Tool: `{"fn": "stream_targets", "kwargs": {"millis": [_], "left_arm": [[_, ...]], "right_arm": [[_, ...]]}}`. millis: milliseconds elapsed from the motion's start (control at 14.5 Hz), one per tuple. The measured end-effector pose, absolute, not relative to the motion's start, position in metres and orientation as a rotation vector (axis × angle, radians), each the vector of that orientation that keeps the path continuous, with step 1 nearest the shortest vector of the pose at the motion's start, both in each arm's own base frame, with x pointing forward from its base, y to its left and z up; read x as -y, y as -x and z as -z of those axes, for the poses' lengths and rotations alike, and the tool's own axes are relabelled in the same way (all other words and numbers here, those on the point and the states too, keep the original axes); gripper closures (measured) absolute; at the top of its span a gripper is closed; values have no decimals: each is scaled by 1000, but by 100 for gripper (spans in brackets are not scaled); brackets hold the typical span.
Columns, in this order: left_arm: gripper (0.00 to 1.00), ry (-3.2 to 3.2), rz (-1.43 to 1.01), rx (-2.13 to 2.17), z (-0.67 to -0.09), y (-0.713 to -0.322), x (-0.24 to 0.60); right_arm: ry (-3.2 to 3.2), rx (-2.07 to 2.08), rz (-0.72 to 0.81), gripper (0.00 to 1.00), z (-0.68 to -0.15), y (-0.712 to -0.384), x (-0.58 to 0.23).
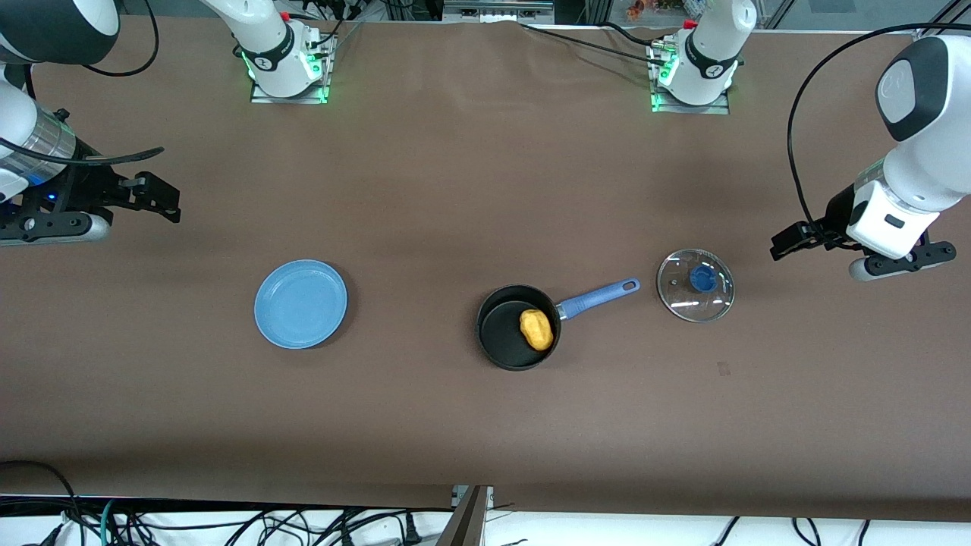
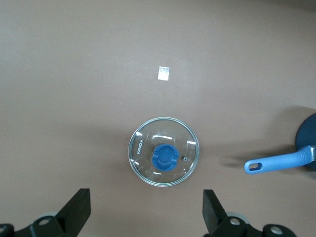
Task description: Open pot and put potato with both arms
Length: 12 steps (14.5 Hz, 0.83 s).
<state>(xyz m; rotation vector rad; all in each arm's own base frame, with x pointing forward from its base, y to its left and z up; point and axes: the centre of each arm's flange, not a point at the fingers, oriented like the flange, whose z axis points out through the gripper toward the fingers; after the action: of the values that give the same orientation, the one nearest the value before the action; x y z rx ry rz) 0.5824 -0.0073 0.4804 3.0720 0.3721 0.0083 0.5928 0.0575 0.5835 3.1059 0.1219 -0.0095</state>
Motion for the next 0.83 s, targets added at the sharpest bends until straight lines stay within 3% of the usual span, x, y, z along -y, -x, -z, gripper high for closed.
{"fn": "stream_targets", "kwargs": {"millis": [276,828], "left_arm": [[0,-3074,-25,-333,-484,-588,7],[0,-3056,23,-324,-526,-654,0]], "right_arm": [[-3106,-122,10,0,-583,-593,-58],[-3106,-127,8,0,-584,-593,-59]]}}
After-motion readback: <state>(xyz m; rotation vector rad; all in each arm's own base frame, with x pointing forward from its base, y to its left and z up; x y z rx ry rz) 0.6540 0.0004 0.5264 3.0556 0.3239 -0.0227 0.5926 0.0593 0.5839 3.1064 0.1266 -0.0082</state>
